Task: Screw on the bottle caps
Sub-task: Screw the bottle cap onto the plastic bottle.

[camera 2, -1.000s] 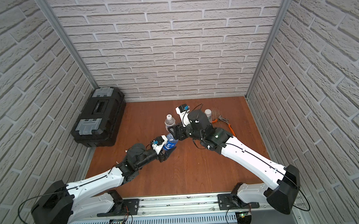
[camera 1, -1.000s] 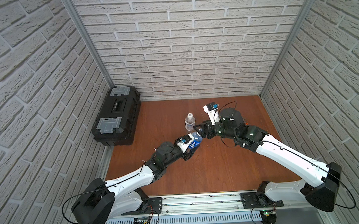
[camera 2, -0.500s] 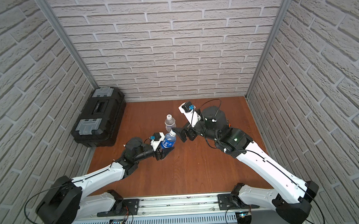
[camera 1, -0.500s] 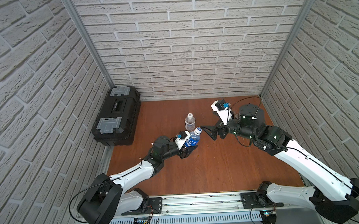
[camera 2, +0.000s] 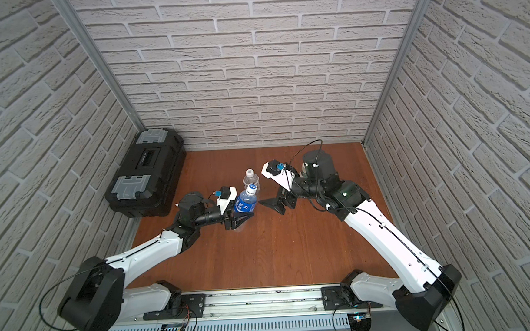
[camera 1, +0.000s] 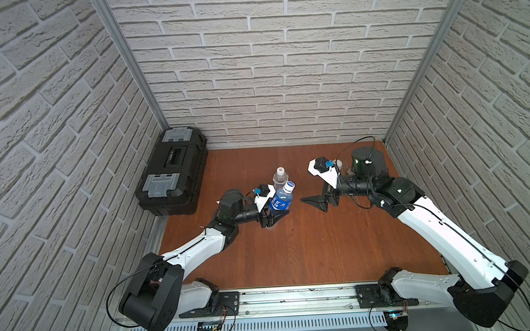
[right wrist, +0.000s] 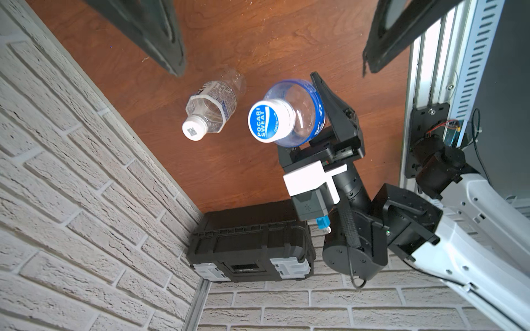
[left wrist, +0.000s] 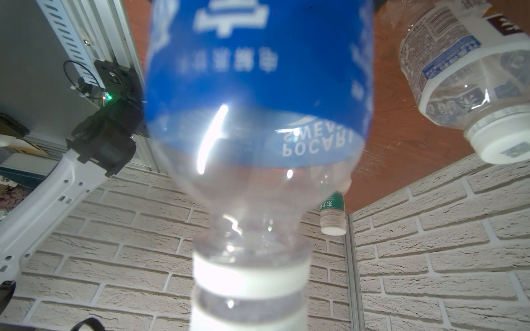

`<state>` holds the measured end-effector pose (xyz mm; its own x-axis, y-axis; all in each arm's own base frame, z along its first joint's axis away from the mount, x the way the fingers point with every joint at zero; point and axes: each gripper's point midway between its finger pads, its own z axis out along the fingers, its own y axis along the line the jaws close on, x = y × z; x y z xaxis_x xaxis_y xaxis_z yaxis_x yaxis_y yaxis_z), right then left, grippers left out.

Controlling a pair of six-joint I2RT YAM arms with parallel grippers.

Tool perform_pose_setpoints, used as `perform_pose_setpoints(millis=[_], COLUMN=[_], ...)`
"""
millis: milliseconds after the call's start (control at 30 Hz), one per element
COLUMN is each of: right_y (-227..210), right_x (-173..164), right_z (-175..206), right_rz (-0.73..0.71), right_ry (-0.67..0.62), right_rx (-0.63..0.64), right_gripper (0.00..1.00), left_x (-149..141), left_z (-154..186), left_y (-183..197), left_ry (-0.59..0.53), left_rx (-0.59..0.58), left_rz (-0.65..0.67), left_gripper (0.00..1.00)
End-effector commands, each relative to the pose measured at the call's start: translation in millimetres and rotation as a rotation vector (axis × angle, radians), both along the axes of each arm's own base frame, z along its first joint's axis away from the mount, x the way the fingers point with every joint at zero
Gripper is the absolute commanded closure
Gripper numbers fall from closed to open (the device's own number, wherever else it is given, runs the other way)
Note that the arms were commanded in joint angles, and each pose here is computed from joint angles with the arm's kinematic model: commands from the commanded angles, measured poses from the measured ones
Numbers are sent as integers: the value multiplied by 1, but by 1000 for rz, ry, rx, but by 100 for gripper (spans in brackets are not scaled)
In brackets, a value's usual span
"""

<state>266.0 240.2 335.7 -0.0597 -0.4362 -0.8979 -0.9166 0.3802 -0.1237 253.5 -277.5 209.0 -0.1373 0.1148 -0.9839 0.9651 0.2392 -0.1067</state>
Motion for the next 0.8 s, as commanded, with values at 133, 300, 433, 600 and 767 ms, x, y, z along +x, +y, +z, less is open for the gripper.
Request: perform_pose_setpoints(millis=[133, 300, 433, 600, 767], right_y=[4, 7, 14, 18, 18], right_x=[-25, -22, -18, -12, -11], right_z=[0, -10, -16, -9, -8], right_rz=[241, 285, 327, 346, 358], right_ry=[-72, -67, -38, 1, 6], right_rx=[32, 0, 1, 22, 35], right_gripper=[8, 21, 24, 31, 32], left_x=[-6, -13, -19, -28, -34], left_z=[9, 10, 8, 8, 12], left_y=[-5, -8, -10, -14, -17], left_ry=[6, 1, -15, -34, -55], left_rx=[-19, 9, 50, 71, 72], left_rz=[-115, -151, -163, -182, -194], left_gripper=[41, 41, 41, 41, 41])
